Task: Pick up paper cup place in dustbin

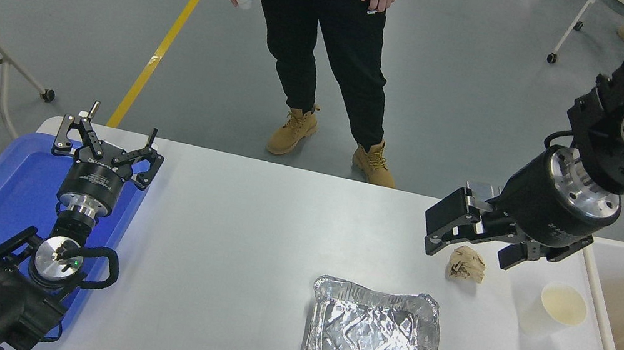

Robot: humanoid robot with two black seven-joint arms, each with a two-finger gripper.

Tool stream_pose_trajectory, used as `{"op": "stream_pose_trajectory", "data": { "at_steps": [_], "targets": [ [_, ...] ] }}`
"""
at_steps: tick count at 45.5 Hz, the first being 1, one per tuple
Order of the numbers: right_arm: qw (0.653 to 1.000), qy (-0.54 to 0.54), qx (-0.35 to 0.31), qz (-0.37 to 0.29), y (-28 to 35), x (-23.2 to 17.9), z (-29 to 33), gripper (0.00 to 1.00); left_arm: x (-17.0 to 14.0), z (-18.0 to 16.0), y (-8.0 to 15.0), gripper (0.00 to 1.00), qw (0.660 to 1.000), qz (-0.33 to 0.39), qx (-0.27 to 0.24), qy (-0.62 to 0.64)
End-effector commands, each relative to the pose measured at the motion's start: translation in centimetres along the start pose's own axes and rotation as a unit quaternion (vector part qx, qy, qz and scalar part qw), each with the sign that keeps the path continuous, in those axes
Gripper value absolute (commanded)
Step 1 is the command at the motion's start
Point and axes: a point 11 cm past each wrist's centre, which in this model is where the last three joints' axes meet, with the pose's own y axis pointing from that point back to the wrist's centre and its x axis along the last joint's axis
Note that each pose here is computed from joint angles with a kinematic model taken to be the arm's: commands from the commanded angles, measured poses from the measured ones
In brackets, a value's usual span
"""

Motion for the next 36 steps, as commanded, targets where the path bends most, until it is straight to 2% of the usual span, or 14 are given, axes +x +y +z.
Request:
{"op": "stream_pose_trajectory", "data": {
  "at_steps": [1, 8, 16, 24, 36],
  "targets": [
    [1.0, 0.008, -0.015, 0.013, -4.1, 1.2, 2.0, 1.0, 0.0, 0.0, 0.0, 1.0, 1.0, 0.0, 0.0, 0.0],
    [0.999, 0.036, -0.039, 0.005, -6.1, 1.2, 4.3, 1.0, 0.0, 0.0, 0.0, 1.0, 1.0, 0.0, 0.0, 0.0],
    [0.988, 0.109, -0.106, 0.0, -7.3, 1.0, 10.4, 1.0, 0.0, 0.0, 0.1, 1.0, 1.0, 0.0, 0.001, 0.0],
    [0.99, 0.07, -0.119, 0.006, -8.7, 0.1, 15.4, 1.0, 0.1, -0.1, 0.1, 1.0, 1.0, 0.001, 0.001, 0.0],
    [0.985, 0.052, -0.16, 0.048, -12.0, 0.5, 22.6, 1.0, 0.1, 0.0, 0.1, 1.0, 1.0, 0.001, 0.0, 0.0]
  ]
}}
